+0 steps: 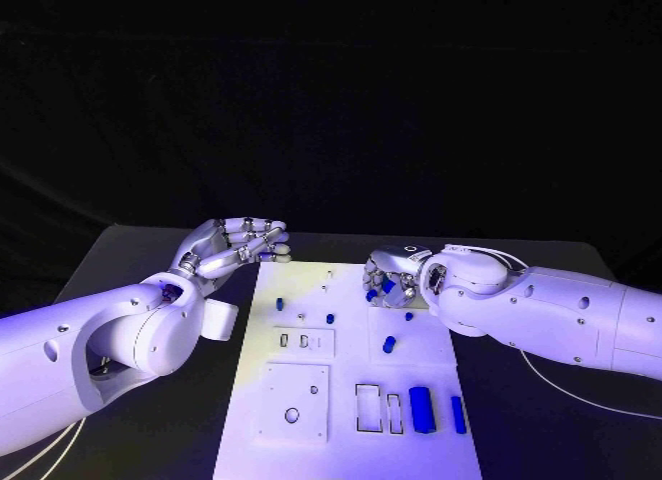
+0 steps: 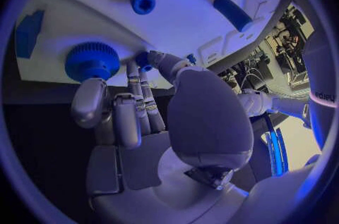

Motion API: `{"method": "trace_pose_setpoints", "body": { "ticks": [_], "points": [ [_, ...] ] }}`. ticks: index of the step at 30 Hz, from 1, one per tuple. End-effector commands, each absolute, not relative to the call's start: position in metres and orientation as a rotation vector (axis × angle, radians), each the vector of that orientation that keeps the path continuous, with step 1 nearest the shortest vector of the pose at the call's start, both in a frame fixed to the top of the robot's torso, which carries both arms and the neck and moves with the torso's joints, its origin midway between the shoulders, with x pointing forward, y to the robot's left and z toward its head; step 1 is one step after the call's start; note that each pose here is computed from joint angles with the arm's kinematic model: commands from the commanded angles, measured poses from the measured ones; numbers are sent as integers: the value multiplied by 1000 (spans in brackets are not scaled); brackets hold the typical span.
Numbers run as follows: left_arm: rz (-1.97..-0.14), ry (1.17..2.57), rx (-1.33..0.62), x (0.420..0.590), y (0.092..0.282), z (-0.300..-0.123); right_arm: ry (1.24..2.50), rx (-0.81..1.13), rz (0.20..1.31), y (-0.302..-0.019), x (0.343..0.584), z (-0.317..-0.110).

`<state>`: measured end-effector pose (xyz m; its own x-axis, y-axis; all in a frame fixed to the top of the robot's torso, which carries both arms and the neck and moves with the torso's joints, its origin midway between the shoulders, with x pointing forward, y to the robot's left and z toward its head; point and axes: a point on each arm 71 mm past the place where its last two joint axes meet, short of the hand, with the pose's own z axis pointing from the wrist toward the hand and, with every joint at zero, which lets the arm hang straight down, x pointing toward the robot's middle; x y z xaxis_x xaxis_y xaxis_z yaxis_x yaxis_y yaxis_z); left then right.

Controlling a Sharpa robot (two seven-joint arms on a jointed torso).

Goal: Assemble the parts on the task board

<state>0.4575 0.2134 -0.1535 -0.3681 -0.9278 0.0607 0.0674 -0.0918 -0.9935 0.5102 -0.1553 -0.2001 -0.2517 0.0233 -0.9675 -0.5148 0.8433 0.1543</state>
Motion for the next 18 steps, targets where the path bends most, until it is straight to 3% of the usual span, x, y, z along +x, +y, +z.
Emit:
{"method": "trace_pose_setpoints", "body": {
  "ticks": [1,18],
  "points": [
    [-1603,1388,-993,457,211,-152,1765,-385,520,-155,510,-201],
    [-1594,1399,-1001,459,213,-154,1567,-282,561,-154,509,-184]
  ]
}}
